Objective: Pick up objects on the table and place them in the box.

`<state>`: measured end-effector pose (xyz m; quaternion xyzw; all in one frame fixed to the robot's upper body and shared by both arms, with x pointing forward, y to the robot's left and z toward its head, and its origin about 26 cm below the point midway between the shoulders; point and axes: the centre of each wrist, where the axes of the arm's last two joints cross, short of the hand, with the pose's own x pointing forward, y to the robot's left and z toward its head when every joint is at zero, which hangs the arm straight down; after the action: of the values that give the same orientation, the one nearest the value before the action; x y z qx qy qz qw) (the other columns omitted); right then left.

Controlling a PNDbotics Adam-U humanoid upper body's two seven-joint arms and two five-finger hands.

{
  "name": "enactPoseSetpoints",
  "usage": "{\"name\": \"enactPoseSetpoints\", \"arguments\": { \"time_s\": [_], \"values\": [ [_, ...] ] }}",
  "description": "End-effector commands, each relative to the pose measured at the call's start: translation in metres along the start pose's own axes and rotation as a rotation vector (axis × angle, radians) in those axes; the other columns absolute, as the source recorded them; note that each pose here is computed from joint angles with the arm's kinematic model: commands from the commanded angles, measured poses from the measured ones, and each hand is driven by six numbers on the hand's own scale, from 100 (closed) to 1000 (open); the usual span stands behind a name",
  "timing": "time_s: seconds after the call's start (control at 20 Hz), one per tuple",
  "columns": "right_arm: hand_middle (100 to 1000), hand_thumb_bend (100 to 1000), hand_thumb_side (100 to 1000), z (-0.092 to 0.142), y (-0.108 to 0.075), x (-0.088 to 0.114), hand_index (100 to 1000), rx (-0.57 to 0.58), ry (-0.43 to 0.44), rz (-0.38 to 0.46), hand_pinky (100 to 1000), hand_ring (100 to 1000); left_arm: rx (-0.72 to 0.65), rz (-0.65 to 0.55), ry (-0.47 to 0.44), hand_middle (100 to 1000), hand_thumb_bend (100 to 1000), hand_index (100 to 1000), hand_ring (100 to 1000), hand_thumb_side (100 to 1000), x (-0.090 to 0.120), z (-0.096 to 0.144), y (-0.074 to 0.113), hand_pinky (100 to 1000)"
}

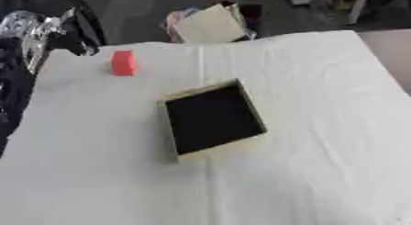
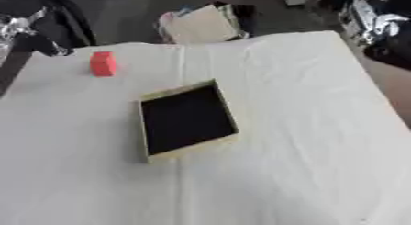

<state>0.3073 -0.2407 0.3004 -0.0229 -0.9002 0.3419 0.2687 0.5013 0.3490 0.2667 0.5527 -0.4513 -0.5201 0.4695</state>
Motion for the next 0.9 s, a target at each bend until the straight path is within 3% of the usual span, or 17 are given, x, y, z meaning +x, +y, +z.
{"name": "enactPoseSetpoints", "arguments": {
  "time_s": [0.05,0.9],
  "values": [
    [743,100,421,-0.004,-0.007,0.009,970,-0.005,-0.033,0.032,571,628,0.068,-0.008,0.026,908,507,933,900,341,-0.014,0.004,0.021,885],
    [739,100,411,-0.01,-0.011,0.013,970,-0.014,-0.076,0.06,566,624,0.198,0.035,0.08,858,455,901,867,304,-0.023,0.007,0.034,868]
  ]
}}
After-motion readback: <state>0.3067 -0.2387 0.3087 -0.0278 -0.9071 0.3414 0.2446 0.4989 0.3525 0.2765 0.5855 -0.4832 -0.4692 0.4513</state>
